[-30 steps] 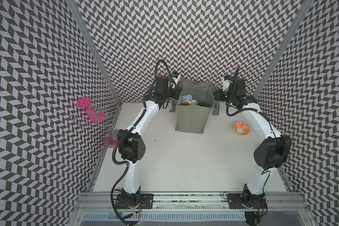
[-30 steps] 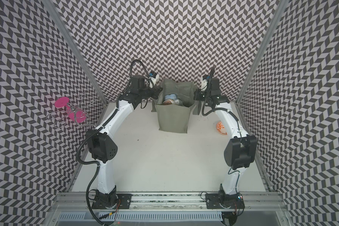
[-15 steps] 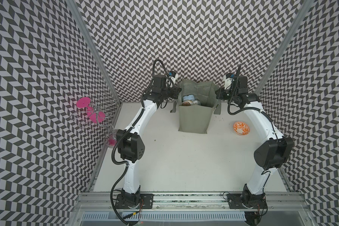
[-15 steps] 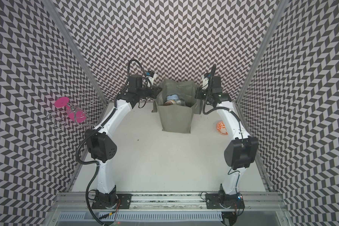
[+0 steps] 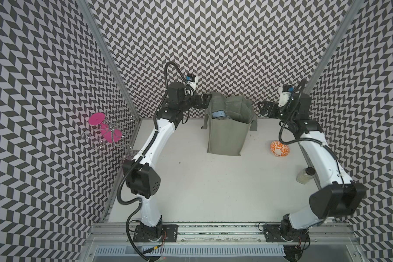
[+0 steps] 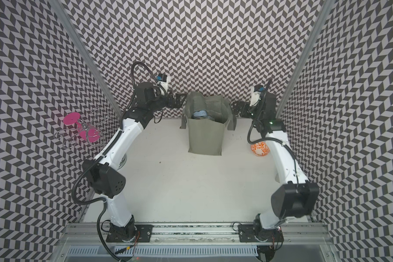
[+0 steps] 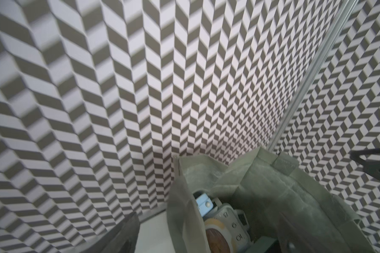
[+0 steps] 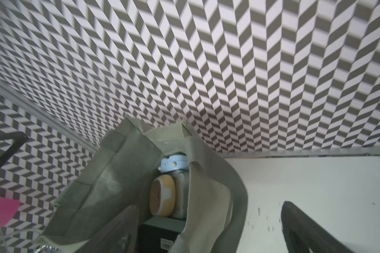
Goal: Put the alarm clock into the canvas bag
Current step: Adjust the canvas bag at the center of the board, then reset both arms
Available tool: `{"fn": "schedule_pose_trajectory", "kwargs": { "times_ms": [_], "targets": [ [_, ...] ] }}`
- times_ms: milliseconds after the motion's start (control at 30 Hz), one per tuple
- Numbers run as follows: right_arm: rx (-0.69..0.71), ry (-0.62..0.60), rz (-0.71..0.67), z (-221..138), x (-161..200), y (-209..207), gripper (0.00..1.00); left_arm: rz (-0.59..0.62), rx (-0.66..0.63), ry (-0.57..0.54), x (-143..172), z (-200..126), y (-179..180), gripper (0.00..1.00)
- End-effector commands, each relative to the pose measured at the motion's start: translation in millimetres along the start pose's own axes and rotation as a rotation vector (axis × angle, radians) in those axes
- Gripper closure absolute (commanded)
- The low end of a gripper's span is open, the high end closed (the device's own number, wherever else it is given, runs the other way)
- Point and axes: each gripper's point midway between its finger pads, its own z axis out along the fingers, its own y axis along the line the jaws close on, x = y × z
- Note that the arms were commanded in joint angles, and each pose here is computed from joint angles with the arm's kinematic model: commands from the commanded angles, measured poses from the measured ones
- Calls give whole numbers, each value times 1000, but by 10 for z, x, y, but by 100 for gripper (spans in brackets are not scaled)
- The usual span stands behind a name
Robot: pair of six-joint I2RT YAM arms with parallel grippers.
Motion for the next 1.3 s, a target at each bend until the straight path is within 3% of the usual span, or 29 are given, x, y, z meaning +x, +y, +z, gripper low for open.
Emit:
{"fn": "schedule_pose_trajectory", "kwargs": {
  "times_ms": [0, 100, 267, 533, 733, 867, 1000, 1267],
  "targets": [
    [59, -198, 23, -443, -196, -106, 1, 8, -125, -208, -507, -646, 110, 1],
    [157, -287, 52, -695, -8, -312, 1, -21, -219, -314, -385, -1189, 180, 1],
    [182, -368, 10, -841, 443, -461, 1, -82, -418, -405, 241, -1876, 421, 1],
    [207, -327, -146, -731, 1231, -670, 1, -13, -698, -414, 1361, -2490, 799, 1],
    [167, -295, -202, -569, 1580, -691, 0, 35, -822, -344, 2008, -2644, 1043, 1],
    [173, -281, -253, -521, 1729, -701, 0, 103, -830, -260, 2277, -2575, 1162, 1],
    [210, -298, -303, -570, 1869, -778, 0, 76, -819, -196, 2581, -2531, 1323, 1],
    [160, -321, -347, -491, 2064, -679, 0, 95, -738, -237, 2669, -2432, 1307, 1]
  ]
}}
